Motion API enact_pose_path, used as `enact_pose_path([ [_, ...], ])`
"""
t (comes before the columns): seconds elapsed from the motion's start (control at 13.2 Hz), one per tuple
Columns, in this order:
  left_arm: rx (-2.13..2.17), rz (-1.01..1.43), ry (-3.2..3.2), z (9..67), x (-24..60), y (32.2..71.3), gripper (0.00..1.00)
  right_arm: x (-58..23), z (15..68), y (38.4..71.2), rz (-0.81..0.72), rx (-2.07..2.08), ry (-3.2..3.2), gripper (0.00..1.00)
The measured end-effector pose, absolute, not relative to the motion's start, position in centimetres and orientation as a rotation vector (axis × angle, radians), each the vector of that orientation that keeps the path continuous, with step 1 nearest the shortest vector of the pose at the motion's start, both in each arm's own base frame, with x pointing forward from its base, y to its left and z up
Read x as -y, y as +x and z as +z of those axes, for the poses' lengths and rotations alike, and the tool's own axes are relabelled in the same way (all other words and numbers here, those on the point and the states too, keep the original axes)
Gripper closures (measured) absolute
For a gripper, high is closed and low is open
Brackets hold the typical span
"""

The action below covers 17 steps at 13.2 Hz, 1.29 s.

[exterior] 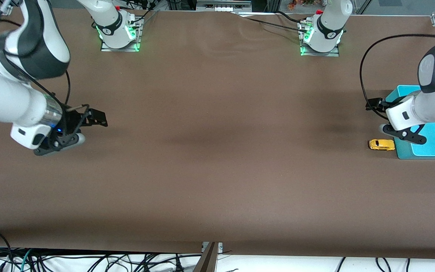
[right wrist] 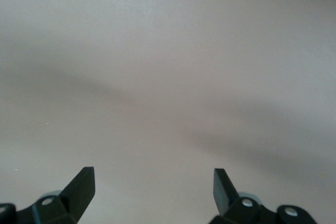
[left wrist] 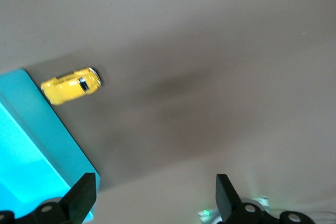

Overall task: Wind and store yellow beetle car
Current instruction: 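Lower the left gripper to the yellow car beside the tray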

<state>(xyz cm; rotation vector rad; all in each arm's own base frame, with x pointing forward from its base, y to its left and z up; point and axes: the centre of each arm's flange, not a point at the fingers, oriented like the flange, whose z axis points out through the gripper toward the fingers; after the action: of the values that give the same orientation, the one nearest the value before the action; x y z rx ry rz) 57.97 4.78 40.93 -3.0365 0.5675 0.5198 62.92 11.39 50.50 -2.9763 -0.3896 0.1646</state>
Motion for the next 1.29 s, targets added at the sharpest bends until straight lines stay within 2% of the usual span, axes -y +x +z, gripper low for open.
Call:
enact_pose_path([
  [0.23,-0.819,0.448,-2.967,35.6,-8.4,58.0,0.0,-9.9,53.6,60.6,0.248,0.371,-3.037,0.0],
  [0.53,-1.318,0.265,-2.816,29.3,-13.4,59.9,0.0,-6.8,55.4,59.9,0.287,0.334,-3.151,0.0],
  [0.83,-1.795,0.187,-2.566,24.2,-18.1,59.8,0.0,-6.1,57.3,59.4,0.242,0.323,-3.225,0.0],
  [1.29,-1.921,0.168,-2.499,20.4,-21.0,58.1,0.0,-2.0,61.1,58.0,0.147,0.189,-3.264,0.0],
])
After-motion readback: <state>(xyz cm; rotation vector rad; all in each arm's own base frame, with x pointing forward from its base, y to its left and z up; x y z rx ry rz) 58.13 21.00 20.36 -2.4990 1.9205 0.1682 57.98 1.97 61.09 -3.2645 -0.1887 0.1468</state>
